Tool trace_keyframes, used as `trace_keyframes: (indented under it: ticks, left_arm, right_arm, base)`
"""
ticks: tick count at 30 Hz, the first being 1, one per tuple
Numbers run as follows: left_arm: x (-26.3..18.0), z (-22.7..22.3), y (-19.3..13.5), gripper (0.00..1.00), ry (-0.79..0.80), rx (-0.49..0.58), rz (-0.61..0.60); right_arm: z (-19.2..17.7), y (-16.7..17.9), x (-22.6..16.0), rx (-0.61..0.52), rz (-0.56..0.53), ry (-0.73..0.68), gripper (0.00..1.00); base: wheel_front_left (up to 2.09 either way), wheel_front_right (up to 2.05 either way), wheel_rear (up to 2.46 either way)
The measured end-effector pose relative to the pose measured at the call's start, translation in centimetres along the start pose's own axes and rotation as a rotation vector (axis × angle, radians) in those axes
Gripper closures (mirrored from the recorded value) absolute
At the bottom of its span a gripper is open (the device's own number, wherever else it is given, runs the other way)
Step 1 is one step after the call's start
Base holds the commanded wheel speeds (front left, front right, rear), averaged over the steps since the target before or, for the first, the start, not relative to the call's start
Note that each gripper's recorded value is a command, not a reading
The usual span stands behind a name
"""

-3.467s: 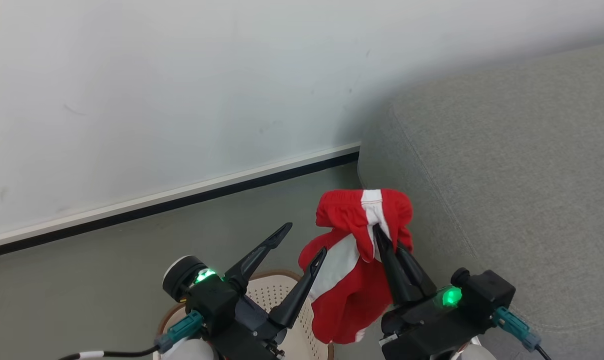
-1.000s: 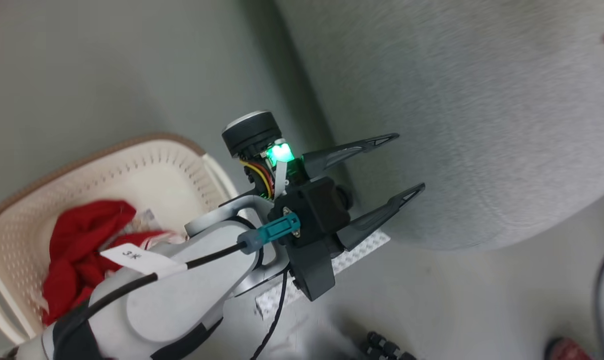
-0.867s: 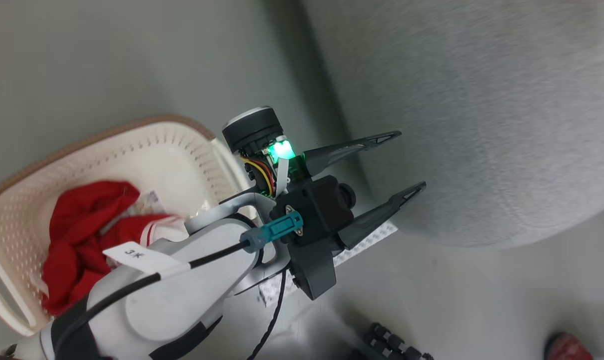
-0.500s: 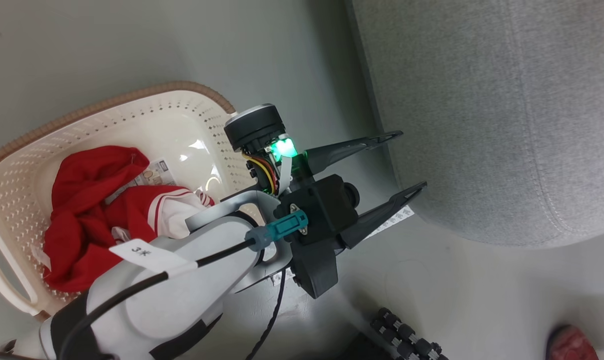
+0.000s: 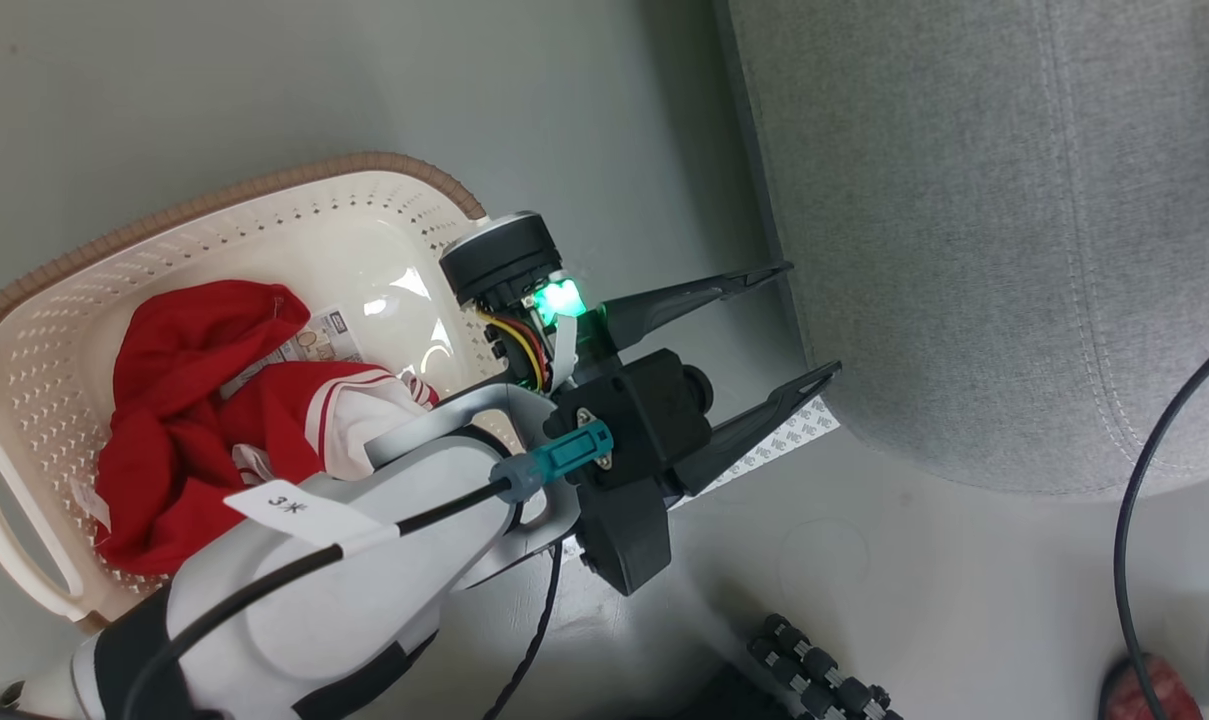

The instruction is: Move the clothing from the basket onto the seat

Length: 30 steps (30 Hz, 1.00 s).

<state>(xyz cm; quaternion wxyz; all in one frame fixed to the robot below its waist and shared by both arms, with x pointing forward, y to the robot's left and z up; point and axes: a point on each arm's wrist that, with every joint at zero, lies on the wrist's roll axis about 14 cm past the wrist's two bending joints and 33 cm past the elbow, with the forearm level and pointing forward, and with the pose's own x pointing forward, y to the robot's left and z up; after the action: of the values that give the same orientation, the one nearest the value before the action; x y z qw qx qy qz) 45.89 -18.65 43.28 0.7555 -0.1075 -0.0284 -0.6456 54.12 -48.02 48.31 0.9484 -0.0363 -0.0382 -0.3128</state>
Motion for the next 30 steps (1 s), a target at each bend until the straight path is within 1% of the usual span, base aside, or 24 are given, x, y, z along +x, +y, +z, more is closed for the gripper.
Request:
trace_keyframes:
  ticks: [3, 6, 7, 8, 9, 10, 14, 18, 22, 30]
  left_arm:
    - [0.0, 0.2, -0.1, 0.0, 0.001, 0.001, -0.001]
    - [0.0, 0.3, -0.1, 0.0, 0.007, 0.006, -0.002]
    - [0.1, 0.4, -0.2, 0.0, 0.008, 0.009, -0.003]
    - [0.1, 0.6, -0.2, 0.0, 0.007, 0.012, -0.004]
    - [0.1, 0.8, -0.3, 0.0, 0.006, 0.014, -0.005]
    - [0.2, 1.0, -0.4, 0.0, 0.003, 0.014, -0.004]
    - [0.0, 1.8, -0.6, 0.0, -0.007, -0.01, 0.025]
    - [-0.3, 3.2, -0.3, 0.0, -0.033, -0.001, 0.063]
    - [-0.8, 4.4, 0.1, 0.0, -0.051, 0.008, 0.121]
    - [-3.2, 7.4, 1.1, 0.0, -0.087, 0.033, 0.281]
  right_arm:
    - [-1.2, -0.5, -0.4, -0.007, -0.015, 0.049, 1.0]
    - [-1.3, -0.6, -0.4, -0.01, -0.017, 0.063, 1.0]
    - [-1.4, -0.7, -0.5, -0.017, -0.017, 0.072, 0.68]
    - [-1.6, -0.8, -0.7, -0.018, -0.019, 0.085, 0.52]
    - [-2.0, -0.9, -0.9, -0.022, -0.022, 0.101, 0.0]
    - [-2.1, -1.0, -1.1, -0.026, -0.022, 0.11, 0.0]
    - [-0.9, -0.1, -1.6, -0.101, 0.04, 0.104, 0.0]
    - [-1.0, 1.2, -3.3, -0.13, 0.105, 0.115, 0.0]
    - [-0.5, 2.2, -5.1, -0.135, 0.159, 0.106, 0.0]
    - [0.8, 6.3, -9.2, -0.104, 0.317, 0.079, 0.0]
  base:
    - [0.0, 0.0, 0.0]
    - [0.0, 0.0, 0.0]
    - [0.0, 0.0, 0.0]
    - [0.0, 0.0, 0.0]
    - [0.0, 0.0, 0.0]
    - [0.0, 0.0, 0.0]
    - [0.0, 0.0, 0.0]
    - [0.0, 0.0, 0.0]
    - [0.0, 0.0, 0.0]
    - [0.0, 0.0, 0.0]
